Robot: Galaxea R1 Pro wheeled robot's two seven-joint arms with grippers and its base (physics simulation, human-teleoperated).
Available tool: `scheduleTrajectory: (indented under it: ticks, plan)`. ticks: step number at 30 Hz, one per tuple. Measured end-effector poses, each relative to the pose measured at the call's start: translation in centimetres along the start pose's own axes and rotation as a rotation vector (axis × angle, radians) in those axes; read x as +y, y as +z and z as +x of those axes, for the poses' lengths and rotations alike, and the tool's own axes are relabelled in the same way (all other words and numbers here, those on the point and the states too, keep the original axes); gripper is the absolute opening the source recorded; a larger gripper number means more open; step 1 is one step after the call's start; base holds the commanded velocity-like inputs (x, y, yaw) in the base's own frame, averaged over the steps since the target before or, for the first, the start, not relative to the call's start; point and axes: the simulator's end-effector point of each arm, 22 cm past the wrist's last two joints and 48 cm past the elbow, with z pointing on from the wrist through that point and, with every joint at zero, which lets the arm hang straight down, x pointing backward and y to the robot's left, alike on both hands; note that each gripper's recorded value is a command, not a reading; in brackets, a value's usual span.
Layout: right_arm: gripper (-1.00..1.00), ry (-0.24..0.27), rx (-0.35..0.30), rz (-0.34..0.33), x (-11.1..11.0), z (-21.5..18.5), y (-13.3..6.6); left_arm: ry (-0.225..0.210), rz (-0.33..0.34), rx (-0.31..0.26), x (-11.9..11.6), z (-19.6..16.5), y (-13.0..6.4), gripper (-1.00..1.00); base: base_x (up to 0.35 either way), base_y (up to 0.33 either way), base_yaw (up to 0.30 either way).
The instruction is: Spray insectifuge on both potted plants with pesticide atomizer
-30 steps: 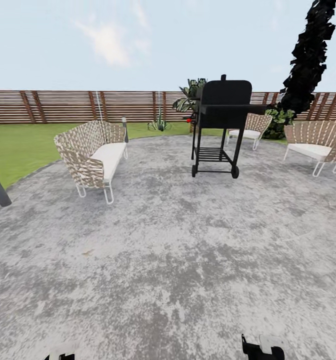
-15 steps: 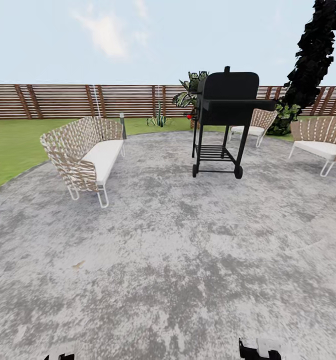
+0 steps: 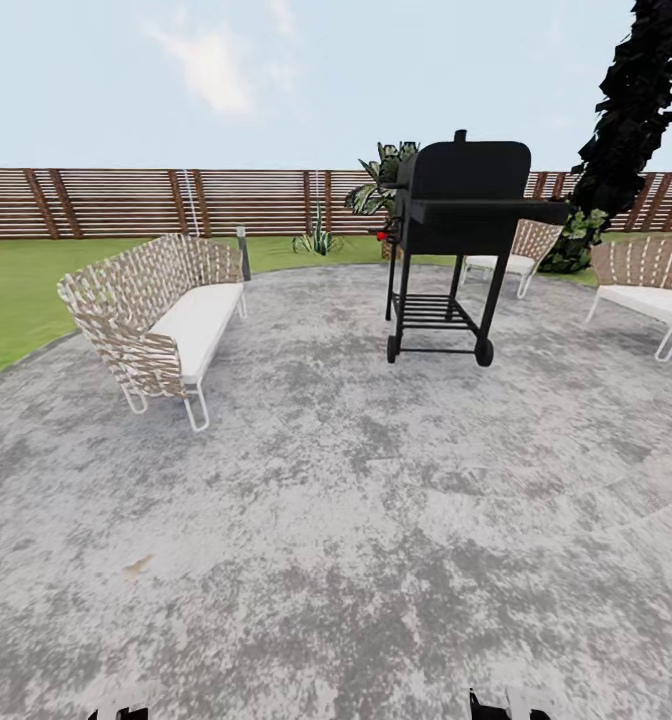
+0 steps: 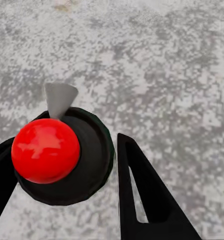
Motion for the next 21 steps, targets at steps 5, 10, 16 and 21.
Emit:
scheduleTrajectory:
  ticks: [5, 10, 16, 21]
  plan:
    - [1.00, 0.000, 0.000, 0.000, 0.00, 0.00, 0.00, 0.000, 0.003, 0.000, -0.04, 0.00, 0.00, -1.00, 0.339, 0.000, 0.000]
    - [1.00, 0.000, 0.000, 0.000, 0.00, 0.00, 0.00, 0.000, 0.004, 0.000, -0.07, 0.00, 0.00, -1.00, 0.339, 0.000, 0.000]
    - [1.00, 0.000, 0.000, 0.000, 0.00, 0.00, 0.00, 0.000, 0.004, 0.000, -0.07, 0.00, 0.00, -1.00, 0.339, 0.000, 0.000]
    - [1.00, 0.000, 0.000, 0.000, 0.00, 0.00, 0.00, 0.000, 0.004, 0.001, -0.07, 0.03, 0.00, -1.00, 0.339, 0.000, 0.000]
